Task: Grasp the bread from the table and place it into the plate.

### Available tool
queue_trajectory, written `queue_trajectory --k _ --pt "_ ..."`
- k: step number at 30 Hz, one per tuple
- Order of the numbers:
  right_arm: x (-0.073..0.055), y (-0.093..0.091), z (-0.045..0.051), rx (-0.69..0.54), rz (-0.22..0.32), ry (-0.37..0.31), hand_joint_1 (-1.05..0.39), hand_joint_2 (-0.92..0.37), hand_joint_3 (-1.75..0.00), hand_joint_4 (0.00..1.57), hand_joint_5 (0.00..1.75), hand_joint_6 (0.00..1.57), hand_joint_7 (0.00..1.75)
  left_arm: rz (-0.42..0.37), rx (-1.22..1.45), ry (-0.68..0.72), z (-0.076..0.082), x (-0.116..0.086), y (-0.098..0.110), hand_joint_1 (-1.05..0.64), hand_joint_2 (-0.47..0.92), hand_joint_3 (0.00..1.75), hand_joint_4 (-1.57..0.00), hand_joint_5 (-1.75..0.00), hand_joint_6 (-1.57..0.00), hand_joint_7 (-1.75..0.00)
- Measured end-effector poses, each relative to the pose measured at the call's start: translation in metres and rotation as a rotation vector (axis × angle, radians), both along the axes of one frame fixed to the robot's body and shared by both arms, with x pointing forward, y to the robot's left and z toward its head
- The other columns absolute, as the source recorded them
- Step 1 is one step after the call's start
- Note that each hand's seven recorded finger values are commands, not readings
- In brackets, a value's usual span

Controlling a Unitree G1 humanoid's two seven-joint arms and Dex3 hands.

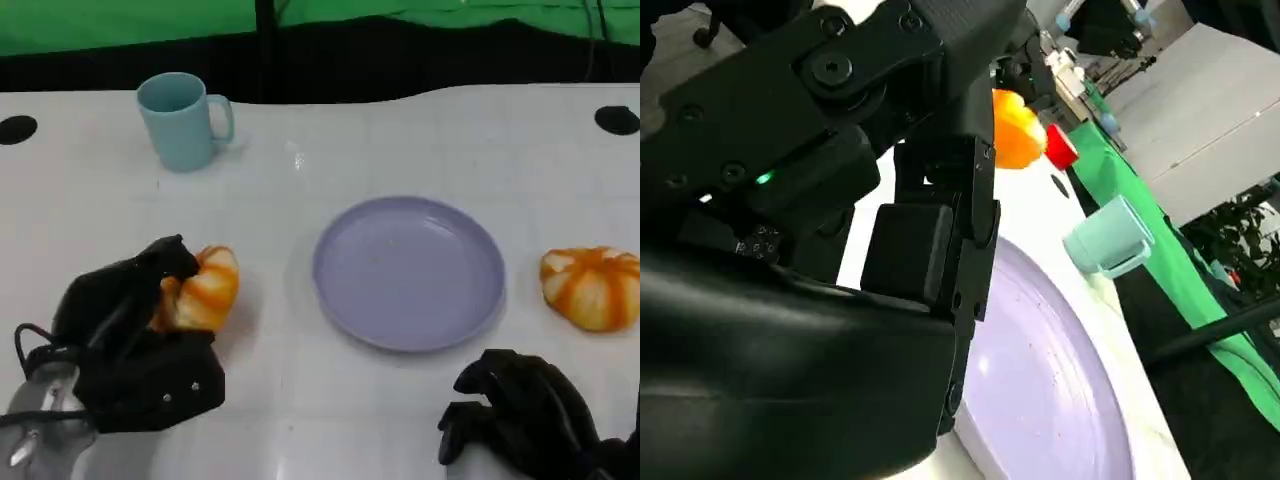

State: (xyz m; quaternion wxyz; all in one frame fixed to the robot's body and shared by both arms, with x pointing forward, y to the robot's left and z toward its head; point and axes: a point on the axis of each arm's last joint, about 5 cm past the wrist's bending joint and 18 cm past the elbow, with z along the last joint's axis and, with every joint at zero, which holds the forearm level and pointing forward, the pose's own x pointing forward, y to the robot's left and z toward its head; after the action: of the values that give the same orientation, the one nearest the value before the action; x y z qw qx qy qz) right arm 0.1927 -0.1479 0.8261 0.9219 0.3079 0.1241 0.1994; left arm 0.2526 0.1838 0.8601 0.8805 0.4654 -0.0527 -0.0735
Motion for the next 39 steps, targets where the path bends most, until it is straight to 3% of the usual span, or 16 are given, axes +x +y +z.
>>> queue_trajectory --k 7,13,14,15,16,17,18,20,26,27,29,39 --pt "0.000 0.000 -0.0007 -0.002 -0.004 0.005 -1.05 -0.72 -0.01 1.54 0.81 1.57 0.40 -0.057 -0.076 -0.065 0.010 0.008 -0.012 -0.24 0.70 0.58 -0.75 -1.75 -0.53 -1.75" --pt "-0.001 0.000 -0.0018 0.000 0.000 0.002 -1.05 -0.72 0.00 1.55 0.81 1.57 0.39 -0.125 -0.097 -0.135 0.026 0.022 -0.029 -0.29 0.75 0.50 -0.74 -1.75 -0.63 -1.53" --pt "-0.001 0.000 -0.0018 0.000 0.001 0.002 -1.05 -0.72 0.00 1.55 0.81 1.57 0.39 -0.137 -0.098 -0.143 0.029 0.024 -0.033 -0.28 0.77 0.46 -0.80 -1.61 -0.68 -1.05" --pt "-0.001 0.000 -0.0018 0.001 0.003 0.001 -1.05 -0.72 0.00 1.55 0.81 1.57 0.39 -0.149 -0.096 -0.148 0.031 0.026 -0.035 -0.28 0.80 0.42 -0.82 -1.56 -0.78 -0.72" --pt "-0.001 0.000 -0.0019 0.002 0.005 0.000 -1.05 -0.72 0.00 1.55 0.81 1.57 0.39 -0.165 -0.089 -0.150 0.033 0.028 -0.038 -0.28 0.81 0.39 -0.83 -1.54 -0.86 -0.50" --pt "-0.001 -0.001 -0.0021 0.002 0.006 0.000 -1.05 -0.72 0.00 1.55 0.80 1.57 0.39 -0.181 -0.084 -0.153 0.035 0.029 -0.041 -0.26 0.81 0.38 -0.79 -1.63 -0.86 -0.84" --pt "-0.001 -0.001 -0.0021 0.004 0.007 -0.001 -1.05 -0.72 0.00 1.55 0.80 1.57 0.39 -0.196 -0.071 -0.157 0.036 0.030 -0.044 -0.26 0.80 0.39 -0.80 -1.69 -0.73 -1.26" --pt "-0.001 -0.001 -0.0023 0.005 0.007 -0.001 -1.05 -0.72 0.00 1.56 0.79 1.57 0.38 -0.226 -0.056 -0.167 0.038 0.032 -0.052 -0.26 0.78 0.42 -0.84 -1.73 -0.65 -1.64" --pt "-0.001 -0.001 -0.0025 0.006 0.012 -0.005 -1.05 -0.73 -0.01 1.56 0.78 1.57 0.38 -0.279 -0.048 -0.193 0.046 0.040 -0.069 -0.25 0.73 0.53 -0.87 -1.75 -0.62 -1.74" --pt "-0.001 -0.001 -0.0025 0.005 0.012 -0.006 -1.05 -0.73 0.00 1.56 0.78 1.57 0.38 -0.288 -0.053 -0.197 0.046 0.040 -0.071 -0.26 0.63 0.70 -0.88 -1.75 -0.63 -1.75" --pt "-0.001 -0.001 -0.0026 0.005 0.012 -0.007 -1.04 -0.73 0.00 1.57 0.77 1.57 0.38 -0.303 -0.049 -0.203 0.046 0.041 -0.077 -0.26 0.55 0.84 -0.89 -1.75 -0.64 -1.75" --pt "-0.003 -0.001 -0.0014 0.000 0.007 -0.015 -1.02 -0.72 0.00 1.57 0.76 1.57 0.36 -0.374 -0.032 -0.193 0.051 0.049 -0.109 -0.27 0.50 1.02 -0.91 -1.75 -0.64 -1.75"
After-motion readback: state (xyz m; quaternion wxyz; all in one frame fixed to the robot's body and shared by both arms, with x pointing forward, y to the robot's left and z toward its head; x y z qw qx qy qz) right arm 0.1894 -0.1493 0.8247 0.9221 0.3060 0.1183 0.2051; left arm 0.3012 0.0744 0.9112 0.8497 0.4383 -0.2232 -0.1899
